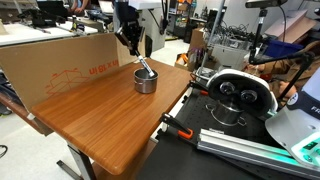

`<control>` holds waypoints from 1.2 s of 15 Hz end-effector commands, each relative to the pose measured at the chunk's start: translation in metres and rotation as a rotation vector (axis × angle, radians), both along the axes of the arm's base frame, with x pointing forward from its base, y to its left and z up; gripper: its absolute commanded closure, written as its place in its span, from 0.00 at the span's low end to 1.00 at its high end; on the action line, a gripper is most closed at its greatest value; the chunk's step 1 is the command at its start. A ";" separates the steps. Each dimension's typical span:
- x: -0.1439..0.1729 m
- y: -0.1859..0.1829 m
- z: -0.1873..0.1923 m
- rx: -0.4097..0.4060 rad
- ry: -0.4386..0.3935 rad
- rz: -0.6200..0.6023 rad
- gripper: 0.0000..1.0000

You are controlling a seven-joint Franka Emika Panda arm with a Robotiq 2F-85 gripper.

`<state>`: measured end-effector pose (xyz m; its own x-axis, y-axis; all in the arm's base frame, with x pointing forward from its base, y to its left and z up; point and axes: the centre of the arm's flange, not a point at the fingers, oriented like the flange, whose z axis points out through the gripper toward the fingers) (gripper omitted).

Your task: Remove the marker from the pot and put it on the table

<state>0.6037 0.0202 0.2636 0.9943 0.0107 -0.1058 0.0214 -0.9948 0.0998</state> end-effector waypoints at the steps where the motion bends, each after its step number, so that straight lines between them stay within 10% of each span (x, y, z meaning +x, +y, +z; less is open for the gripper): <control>1: -0.002 -0.021 0.038 0.036 0.004 -0.007 0.96; 7: 0.004 -0.071 0.074 0.057 -0.002 -0.001 0.96; 18: 0.022 -0.108 0.020 0.047 0.113 -0.016 0.96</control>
<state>0.6105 -0.0820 0.2925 0.9818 0.0084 -0.1895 0.0163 -0.9990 0.0405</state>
